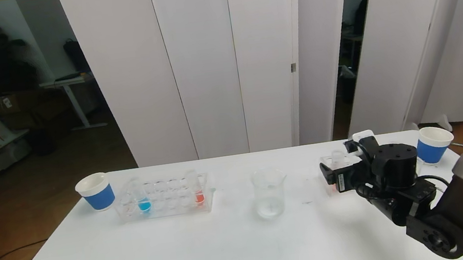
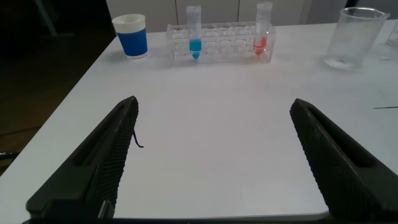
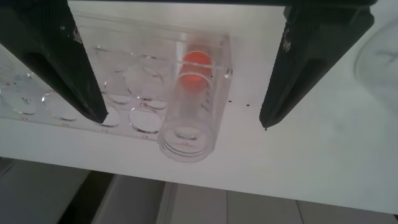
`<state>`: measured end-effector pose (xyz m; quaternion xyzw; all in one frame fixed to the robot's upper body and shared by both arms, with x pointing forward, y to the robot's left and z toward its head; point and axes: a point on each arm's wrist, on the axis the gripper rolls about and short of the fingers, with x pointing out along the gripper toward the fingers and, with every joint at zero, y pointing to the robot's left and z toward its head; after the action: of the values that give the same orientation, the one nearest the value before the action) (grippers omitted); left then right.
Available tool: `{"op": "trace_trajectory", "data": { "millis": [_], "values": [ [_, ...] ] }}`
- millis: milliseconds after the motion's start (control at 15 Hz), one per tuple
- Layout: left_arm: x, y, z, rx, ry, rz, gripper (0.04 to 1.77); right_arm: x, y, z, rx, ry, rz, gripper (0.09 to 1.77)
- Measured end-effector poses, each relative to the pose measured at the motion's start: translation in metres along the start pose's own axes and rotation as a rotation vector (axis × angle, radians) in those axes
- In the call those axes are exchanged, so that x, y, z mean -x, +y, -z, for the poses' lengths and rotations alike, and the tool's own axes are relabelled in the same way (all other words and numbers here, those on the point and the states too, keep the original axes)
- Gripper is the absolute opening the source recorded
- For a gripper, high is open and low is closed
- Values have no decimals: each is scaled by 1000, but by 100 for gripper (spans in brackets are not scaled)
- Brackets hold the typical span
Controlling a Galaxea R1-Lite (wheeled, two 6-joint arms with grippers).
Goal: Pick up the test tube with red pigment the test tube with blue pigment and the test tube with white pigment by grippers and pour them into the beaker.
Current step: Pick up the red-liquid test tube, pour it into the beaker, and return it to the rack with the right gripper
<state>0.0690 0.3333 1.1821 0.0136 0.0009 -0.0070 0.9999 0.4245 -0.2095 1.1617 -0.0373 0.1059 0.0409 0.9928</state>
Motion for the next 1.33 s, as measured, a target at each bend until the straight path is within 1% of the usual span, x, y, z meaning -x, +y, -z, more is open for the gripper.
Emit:
{"op": "trace_trajectory", "data": {
  "millis": [333, 533, 600, 667, 733, 800, 867, 933, 1000, 1067, 1333],
  "values": [
    [0, 0, 0, 0, 0, 0, 174, -12, 3, 3, -1, -2, 1, 175],
    [0, 0, 0, 0, 0, 0, 174, -18, 5, 5, 4, 26, 2, 175],
    [0, 0, 0, 0, 0, 0, 174, -20, 5, 6, 5, 29, 2, 170],
    [0, 0, 0, 0, 0, 0, 174, -21, 5, 6, 4, 28, 3, 150],
    [0, 0, 0, 0, 0, 0, 174, -23, 4, 5, 2, 25, 7, 113],
    [0, 0, 0, 0, 0, 0, 174, -24, 4, 5, 0, 23, 9, 67],
    [0, 0, 0, 0, 0, 0, 174, -24, 4, 5, -2, 20, 9, 44],
    [0, 0, 0, 0, 0, 0, 174, -25, 3, 4, -6, 18, 10, 45],
    [0, 0, 0, 0, 0, 0, 174, -26, 3, 3, -19, 14, 11, 67],
    [0, 0, 0, 0, 0, 0, 174, -26, 3, 3, -25, 13, 11, 59],
    [0, 0, 0, 0, 0, 0, 174, -26, 2, 2, -29, 11, 14, 57]
  ]
}}
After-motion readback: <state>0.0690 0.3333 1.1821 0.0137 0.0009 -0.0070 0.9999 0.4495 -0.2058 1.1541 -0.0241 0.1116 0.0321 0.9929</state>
